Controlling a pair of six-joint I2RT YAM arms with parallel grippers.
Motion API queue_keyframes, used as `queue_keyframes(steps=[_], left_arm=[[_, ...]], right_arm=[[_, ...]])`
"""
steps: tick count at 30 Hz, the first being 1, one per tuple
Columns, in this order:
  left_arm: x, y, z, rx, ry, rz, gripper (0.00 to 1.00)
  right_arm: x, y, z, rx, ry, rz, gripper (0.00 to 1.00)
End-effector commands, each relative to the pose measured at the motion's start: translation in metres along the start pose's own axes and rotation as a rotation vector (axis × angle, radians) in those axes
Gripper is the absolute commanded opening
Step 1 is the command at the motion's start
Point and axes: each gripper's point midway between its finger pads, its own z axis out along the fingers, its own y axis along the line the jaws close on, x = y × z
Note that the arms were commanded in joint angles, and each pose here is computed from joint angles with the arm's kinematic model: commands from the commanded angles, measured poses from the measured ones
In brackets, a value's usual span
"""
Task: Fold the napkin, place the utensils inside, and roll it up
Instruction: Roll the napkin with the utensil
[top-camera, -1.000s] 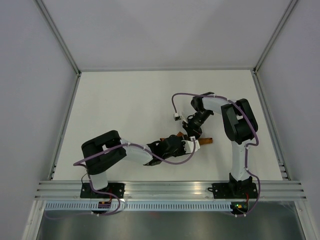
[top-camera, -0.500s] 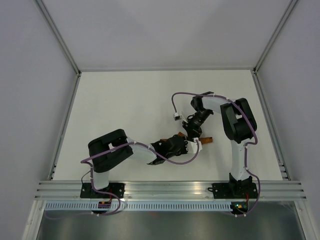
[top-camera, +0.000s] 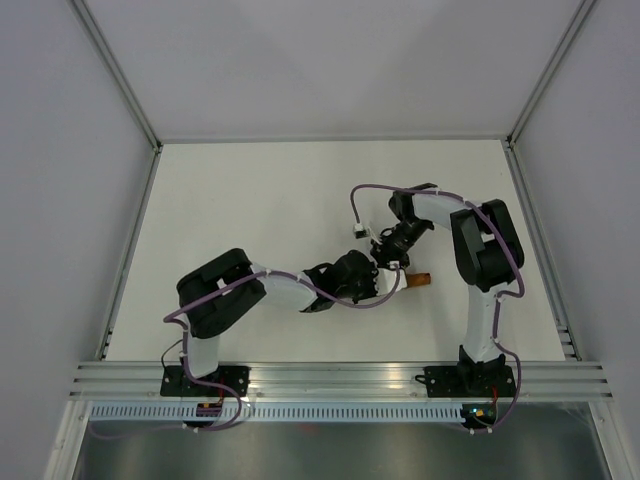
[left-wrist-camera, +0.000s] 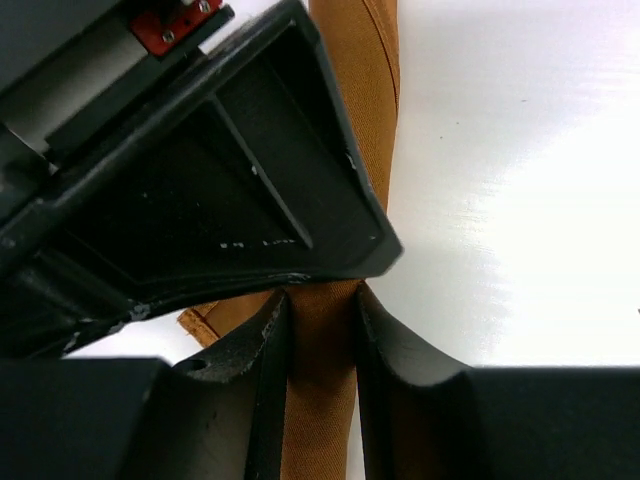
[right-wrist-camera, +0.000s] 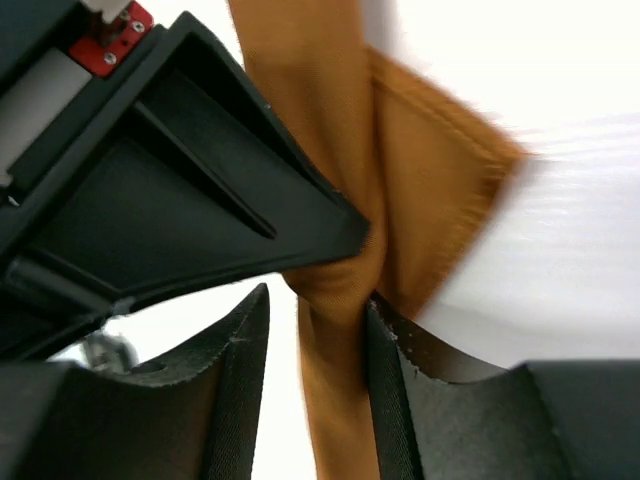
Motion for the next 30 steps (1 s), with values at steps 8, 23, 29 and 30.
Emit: queue_keyframes(steps=[8,23,29,30], left_arm=[[0.067,-0.062,-0.004,0.321,0.207,-0.253,0.02],[0.082,-0.061,-0.011,0.507,0.311,-0.563,0.02],[0.085,-0.061,-0.012,0.563,0.35,-0.642,0.02],[0.084,-0.061,-0.012,0.572,0.351,-0.65,0.02]], right_arm=[[-0.041,-0.048,-0.069,0.386,-0.244,-0.051,0.54],[-0.005,-0.001,-0.103,0.626,-0.398,-0.231,0.57],[0.015,0.016,-0.074,0.645,-0.361,-0.373,0.59],[0.011,0.014,-0.074,0.671,-0.366,-0.409,0.59]])
